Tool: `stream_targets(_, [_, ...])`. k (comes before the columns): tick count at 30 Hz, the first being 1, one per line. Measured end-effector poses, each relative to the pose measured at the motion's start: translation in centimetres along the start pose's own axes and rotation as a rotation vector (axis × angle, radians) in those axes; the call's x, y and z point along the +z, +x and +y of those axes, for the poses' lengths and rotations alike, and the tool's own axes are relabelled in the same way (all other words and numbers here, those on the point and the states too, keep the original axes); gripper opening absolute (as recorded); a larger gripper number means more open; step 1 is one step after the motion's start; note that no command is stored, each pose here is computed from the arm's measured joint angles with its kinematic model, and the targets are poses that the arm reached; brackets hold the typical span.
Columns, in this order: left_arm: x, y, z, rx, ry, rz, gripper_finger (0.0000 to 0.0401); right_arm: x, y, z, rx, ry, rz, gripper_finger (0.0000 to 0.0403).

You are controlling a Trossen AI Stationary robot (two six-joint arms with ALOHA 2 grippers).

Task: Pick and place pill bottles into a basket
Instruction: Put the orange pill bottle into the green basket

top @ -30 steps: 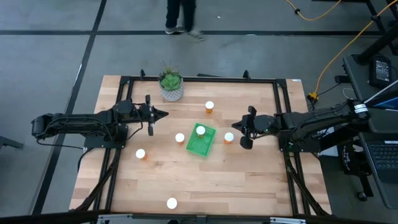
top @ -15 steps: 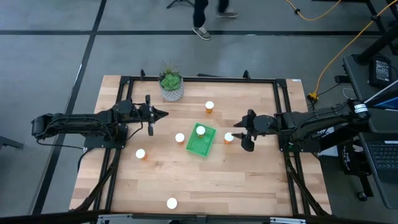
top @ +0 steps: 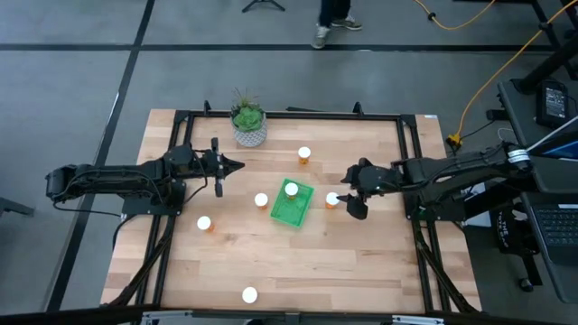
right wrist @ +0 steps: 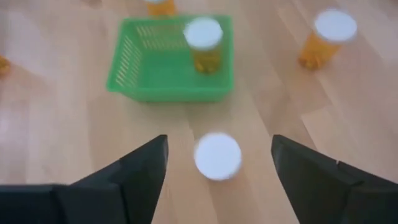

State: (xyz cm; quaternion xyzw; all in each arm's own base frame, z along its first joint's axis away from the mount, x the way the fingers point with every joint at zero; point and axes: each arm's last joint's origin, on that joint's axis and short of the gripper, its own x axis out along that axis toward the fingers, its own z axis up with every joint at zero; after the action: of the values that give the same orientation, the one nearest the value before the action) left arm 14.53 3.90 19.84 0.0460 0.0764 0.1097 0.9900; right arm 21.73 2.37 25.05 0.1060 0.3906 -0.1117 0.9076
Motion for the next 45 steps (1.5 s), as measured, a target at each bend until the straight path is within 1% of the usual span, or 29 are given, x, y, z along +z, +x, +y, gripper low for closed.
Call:
stream_targets(3, [0.0,0.0,0.0,0.000,0.000,0.000,0.0006,-0.1,1.0,0.1,-0.055,0.002,0.098,0.0285])
stream_targets(8, [0.0,0.0,0.0,0.000,0.002,0.000,0.0006,-0.5,2.7,0.4,-0.098,0.059,0.188,0.0284])
stream_targets(13, [0.0,0.0,0.0,0.000,0.003,0.000,0.0006,-1.1,4.4,0.6,-0.123,0.043,0.253,0.0284])
stream_targets(18, [0.0,0.0,0.0,0.000,0.003,0.000,0.0006,-1.4,5.4,0.7,-0.137,0.008,0.293,0.0285])
stream_targets(22, [-0.1,0.0,0.0,-0.001,0.003,0.007,0.0006,-1.8,5.9,1.3,-0.128,-0.014,0.305,0.0284])
stream_targets(28, [-0.2,0.0,0.0,-0.003,0.002,0.024,0.0006,-2.1,6.5,2.6,-0.099,-0.044,0.285,0.0284])
stream_targets(34, [-0.2,0.0,0.0,-0.003,0.002,0.025,0.0006,-2.3,7.1,2.6,-0.153,-0.038,0.272,0.0284])
stream_targets(41, [-0.2,0.0,0.0,-0.004,0.002,0.026,0.0006,-2.3,7.2,2.6,-0.158,-0.040,0.273,0.0284])
stream_targets(45, [-0.2,0.0,0.0,-0.004,0.002,0.026,0.0006,-2.3,7.2,2.6,-0.182,-0.044,0.257,0.0284])
